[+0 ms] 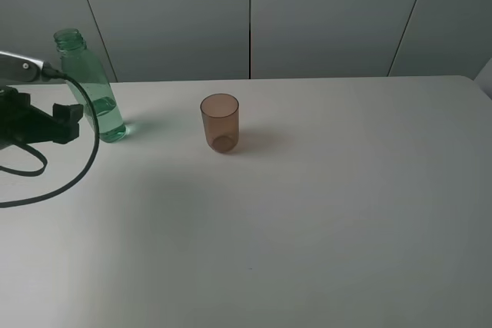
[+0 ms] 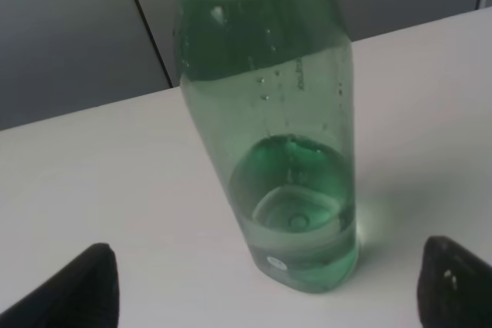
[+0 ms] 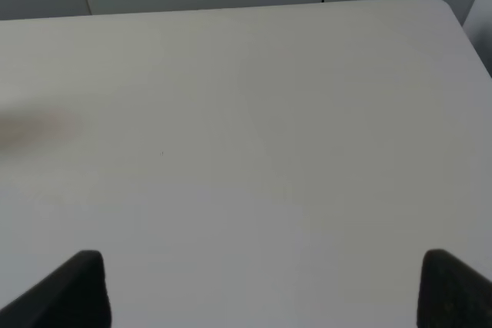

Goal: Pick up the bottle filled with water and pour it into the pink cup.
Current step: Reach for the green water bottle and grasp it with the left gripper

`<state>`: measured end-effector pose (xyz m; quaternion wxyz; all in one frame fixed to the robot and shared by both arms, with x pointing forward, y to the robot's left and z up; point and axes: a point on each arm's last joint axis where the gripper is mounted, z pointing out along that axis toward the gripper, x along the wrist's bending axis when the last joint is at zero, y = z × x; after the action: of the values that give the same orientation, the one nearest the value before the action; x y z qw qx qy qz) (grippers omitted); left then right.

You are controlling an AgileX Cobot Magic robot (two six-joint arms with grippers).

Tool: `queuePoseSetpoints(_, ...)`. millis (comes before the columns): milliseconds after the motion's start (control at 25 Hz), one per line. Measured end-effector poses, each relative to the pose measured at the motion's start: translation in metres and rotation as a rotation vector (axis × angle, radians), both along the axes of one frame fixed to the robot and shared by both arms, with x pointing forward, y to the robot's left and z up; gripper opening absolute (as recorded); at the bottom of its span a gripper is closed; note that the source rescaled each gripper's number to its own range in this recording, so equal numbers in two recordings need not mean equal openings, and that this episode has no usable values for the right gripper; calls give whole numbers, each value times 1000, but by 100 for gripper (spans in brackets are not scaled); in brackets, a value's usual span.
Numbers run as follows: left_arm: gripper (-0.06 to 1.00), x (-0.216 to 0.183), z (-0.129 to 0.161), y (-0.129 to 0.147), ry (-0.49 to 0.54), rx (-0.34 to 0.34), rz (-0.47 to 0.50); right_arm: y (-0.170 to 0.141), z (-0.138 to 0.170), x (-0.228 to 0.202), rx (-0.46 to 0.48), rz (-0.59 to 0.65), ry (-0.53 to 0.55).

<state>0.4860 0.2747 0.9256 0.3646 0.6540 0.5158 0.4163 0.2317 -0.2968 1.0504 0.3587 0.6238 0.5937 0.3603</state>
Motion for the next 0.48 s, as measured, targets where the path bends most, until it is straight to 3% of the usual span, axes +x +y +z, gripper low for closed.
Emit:
queuePoseSetpoints(240, 100, -5, -24, 2, 16, -7, 14, 0, 0, 0, 0, 0, 0)
queuePoseSetpoints(480, 100, 0, -30, 3, -77, -24, 44, 0, 0, 0, 0, 0, 0)
